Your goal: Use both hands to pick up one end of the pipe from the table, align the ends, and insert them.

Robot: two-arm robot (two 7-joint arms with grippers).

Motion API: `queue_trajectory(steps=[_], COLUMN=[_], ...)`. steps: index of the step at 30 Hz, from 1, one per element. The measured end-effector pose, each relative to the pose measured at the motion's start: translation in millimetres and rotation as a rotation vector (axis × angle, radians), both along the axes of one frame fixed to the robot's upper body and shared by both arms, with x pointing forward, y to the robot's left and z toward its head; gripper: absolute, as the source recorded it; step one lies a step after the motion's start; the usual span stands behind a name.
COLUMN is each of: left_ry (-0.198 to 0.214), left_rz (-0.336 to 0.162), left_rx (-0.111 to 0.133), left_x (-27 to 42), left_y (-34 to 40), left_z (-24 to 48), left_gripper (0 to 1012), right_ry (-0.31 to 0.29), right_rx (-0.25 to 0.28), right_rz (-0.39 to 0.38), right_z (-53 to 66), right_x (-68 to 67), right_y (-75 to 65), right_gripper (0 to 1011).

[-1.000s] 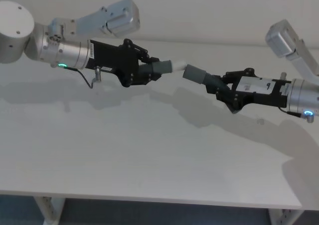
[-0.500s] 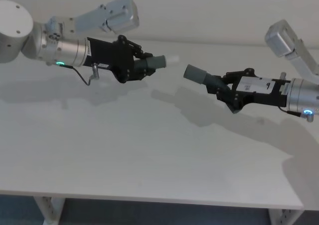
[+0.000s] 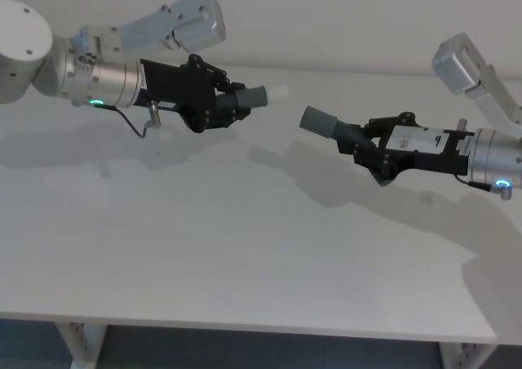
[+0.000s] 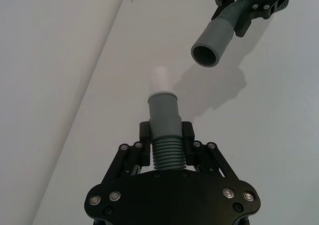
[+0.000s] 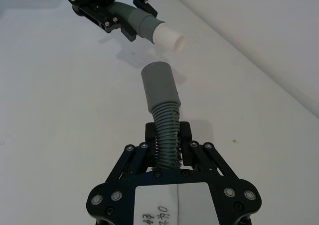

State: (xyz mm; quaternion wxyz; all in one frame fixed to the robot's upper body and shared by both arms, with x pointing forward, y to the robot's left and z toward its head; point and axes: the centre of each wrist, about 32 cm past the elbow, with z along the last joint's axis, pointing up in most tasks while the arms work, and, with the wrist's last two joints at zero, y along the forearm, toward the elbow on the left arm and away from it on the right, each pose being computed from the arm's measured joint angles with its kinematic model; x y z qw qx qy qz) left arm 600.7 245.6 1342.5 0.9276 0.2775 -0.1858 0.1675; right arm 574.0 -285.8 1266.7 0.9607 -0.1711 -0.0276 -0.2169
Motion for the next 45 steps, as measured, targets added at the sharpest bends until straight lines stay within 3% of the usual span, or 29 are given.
queue_trajectory(steps=[45], left_ry=[-0.003], left_rz=[-0.052], left_rx=[0.001], left_x=[-4.1], left_y=[-10.4], left_z=[5.0], left_gripper=[358], right_ry=[0.001], right_rx=[0.005], right_rz=[-0.039], right_z=[-3.4], right_x=[4.7], right_y=[-0.3], right_gripper=[268])
